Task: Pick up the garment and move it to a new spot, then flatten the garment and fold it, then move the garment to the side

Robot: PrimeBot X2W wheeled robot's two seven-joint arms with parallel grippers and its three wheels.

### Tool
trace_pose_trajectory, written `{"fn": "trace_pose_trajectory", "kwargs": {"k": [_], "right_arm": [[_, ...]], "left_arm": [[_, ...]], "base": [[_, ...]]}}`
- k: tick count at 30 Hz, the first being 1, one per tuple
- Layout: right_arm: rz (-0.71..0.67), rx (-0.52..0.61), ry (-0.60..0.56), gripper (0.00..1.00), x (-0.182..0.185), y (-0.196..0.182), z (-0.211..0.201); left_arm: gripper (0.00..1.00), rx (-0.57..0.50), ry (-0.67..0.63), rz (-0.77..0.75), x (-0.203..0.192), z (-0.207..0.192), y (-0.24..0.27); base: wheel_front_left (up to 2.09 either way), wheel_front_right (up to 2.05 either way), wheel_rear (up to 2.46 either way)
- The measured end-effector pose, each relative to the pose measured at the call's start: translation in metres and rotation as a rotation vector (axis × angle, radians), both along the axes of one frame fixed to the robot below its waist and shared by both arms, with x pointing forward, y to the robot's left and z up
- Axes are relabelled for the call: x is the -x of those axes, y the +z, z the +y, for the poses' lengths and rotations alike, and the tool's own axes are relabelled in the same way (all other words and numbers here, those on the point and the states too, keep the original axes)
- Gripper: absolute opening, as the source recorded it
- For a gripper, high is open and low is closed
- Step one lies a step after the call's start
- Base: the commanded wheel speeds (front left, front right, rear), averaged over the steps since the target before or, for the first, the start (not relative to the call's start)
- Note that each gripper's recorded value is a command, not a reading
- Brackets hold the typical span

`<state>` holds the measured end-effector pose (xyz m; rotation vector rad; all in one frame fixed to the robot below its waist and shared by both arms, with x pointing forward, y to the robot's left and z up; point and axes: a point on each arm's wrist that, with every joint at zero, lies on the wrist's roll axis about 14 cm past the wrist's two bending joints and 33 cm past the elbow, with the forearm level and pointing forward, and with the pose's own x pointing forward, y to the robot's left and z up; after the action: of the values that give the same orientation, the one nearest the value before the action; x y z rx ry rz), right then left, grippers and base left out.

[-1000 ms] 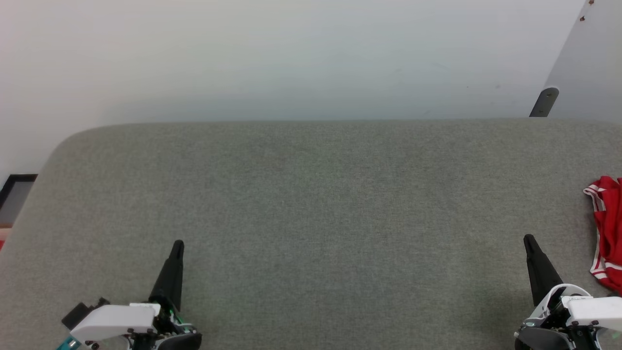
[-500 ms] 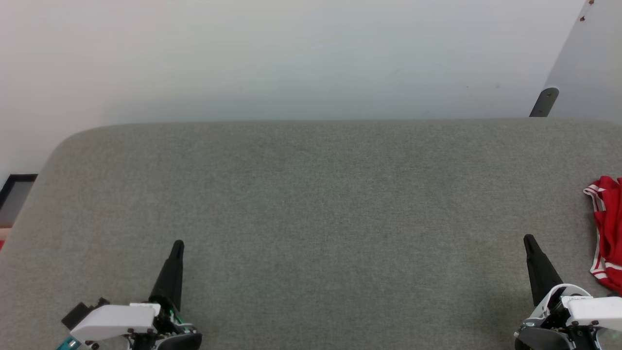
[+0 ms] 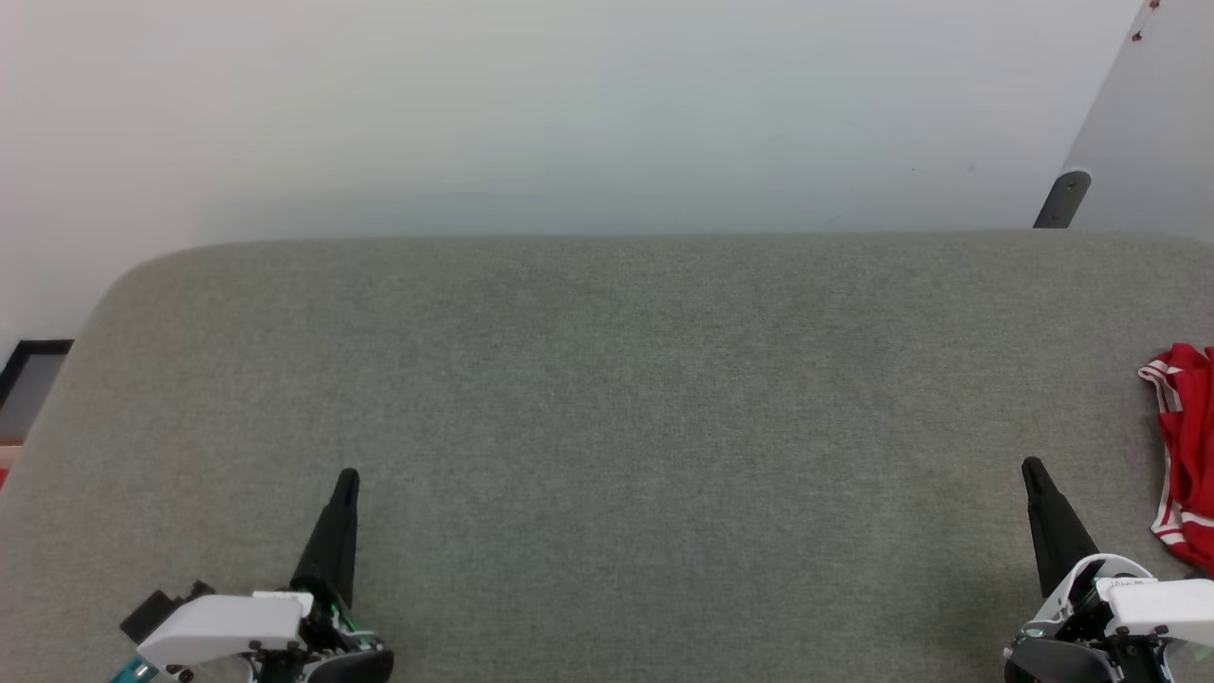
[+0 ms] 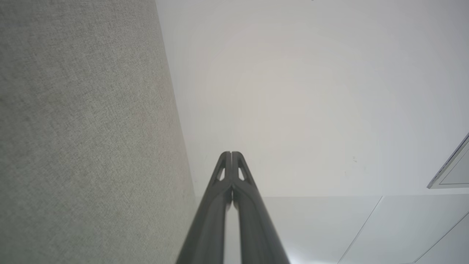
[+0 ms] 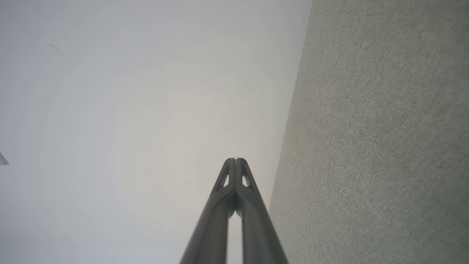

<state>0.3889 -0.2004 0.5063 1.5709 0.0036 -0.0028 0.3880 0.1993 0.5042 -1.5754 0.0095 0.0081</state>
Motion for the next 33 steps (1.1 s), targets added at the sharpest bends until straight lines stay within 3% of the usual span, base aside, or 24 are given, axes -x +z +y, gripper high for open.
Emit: {"fn": "trace_pose_trajectory", "kwargs": {"k": [33], "right_arm": [[0.0,0.0,0.0,0.0,0.0,0.0,0.0]], "left_arm": [[0.0,0.0,0.0,0.0,0.0,0.0001,0.0]], "base": [[0.0,0.0,0.0]]}}
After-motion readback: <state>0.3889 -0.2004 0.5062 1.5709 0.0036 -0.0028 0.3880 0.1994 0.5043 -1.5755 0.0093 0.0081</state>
